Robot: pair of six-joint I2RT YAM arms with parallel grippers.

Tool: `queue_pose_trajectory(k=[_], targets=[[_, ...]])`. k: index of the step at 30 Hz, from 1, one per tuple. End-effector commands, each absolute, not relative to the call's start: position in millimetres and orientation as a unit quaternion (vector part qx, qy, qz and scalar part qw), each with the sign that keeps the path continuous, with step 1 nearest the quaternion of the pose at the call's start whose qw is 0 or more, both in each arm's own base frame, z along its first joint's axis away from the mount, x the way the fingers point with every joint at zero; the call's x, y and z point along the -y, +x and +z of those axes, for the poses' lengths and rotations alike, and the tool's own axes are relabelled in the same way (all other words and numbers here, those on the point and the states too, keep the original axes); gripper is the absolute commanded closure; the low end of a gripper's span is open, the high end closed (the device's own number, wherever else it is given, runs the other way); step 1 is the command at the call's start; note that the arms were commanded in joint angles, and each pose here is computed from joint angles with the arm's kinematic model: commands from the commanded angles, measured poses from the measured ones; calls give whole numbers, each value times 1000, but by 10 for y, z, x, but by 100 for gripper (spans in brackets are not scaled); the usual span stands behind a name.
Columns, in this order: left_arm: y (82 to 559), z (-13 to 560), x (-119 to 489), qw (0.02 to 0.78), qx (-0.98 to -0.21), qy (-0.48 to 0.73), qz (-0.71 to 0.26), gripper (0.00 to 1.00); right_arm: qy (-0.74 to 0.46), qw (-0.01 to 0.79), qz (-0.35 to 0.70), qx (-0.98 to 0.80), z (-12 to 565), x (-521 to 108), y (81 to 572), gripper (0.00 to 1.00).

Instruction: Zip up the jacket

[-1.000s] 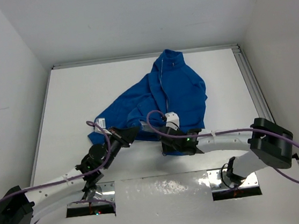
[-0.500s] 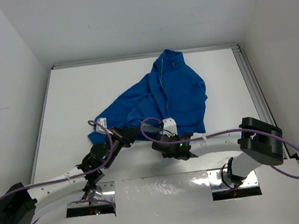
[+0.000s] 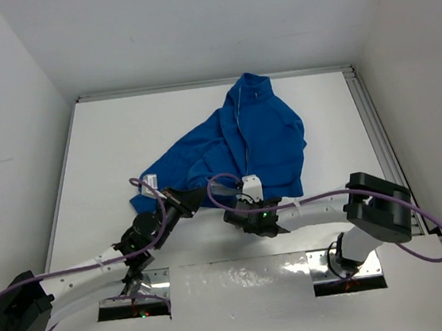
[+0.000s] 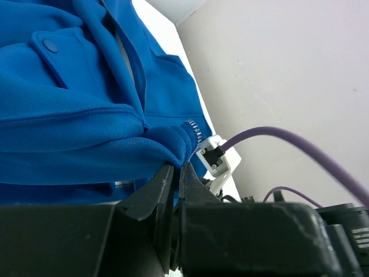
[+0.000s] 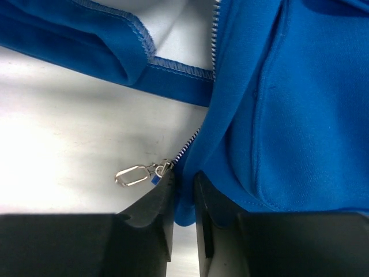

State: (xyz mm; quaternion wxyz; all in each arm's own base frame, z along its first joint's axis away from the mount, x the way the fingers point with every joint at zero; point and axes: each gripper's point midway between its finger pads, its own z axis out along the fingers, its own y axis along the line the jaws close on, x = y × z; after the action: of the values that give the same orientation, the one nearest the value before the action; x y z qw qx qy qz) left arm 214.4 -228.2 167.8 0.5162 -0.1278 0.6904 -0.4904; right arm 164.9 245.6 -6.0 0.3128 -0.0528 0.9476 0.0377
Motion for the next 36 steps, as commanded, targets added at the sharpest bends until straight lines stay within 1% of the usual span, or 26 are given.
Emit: queue_pose_trajectory(k=[1,2,5,7,11,12,14,15,16,17,18,19,21,22,25,27,31,36], targets=[[2141,1814,2267,524,-671,-132,-508,100,-32,328,54,-943,-41,-2440,1655,84],[2140,1815,2266,524,-671,-132,-508,100,-25,333,67,-940,15,-2448,1662,88],[2127,1825,2278,521,-670,-130,-512,100,-20,343,83,-936,50,-2396,1645,94],[2122,1837,2290,519,-670,-130,-515,100,-20,346,95,-933,44,-2375,1629,100],[2106,1838,2313,512,-670,-128,-522,100,-42,365,120,-922,155,-2404,1654,100],[2104,1835,2316,511,-670,-129,-522,100,-46,383,146,-911,285,-2480,1691,100],[2091,1841,2328,507,-670,-127,-527,100,-91,411,165,-892,480,-2558,1743,100],[2084,1850,2333,506,-669,-126,-529,100,-100,438,203,-870,746,-2730,1810,100],[2077,1872,2339,505,-668,-126,-532,100,-145,472,225,-840,1082,-2811,1838,100],[2077,1893,2344,504,-667,-126,-533,100,-169,490,260,-815,1359,-2929,1823,100],[2062,1953,2347,505,-663,-124,-539,100,-224,508,328,-764,1702,-3140,1699,100],[2053,2008,2350,505,-659,-122,-543,100,-231,534,386,-716,2102,-3148,1585,100],[2024,2151,2353,507,-649,-117,-555,100,-247,553,455,-652,2440,-3105,1370,100],[2022,2212,2360,506,-649,-117,-556,100,-251,545,453,-659,2279,-3063,1341,100],[1997,2309,2380,498,-647,-117,-566,100,-246,533,411,-698,1971,-3022,1452,100],[1966,2355,2421,490,-638,-114,-583,100,-271,516,436,-686,1985,-3119,1337,100],[1916,2380,2500,476,-632,-102,-603,100,-269,526,446,-672,2048,-3107,1322,100],[1840,2400,2535,467,-626,-86,-619,100,-260,547,436,-665,2012,-3022,1376,100]])
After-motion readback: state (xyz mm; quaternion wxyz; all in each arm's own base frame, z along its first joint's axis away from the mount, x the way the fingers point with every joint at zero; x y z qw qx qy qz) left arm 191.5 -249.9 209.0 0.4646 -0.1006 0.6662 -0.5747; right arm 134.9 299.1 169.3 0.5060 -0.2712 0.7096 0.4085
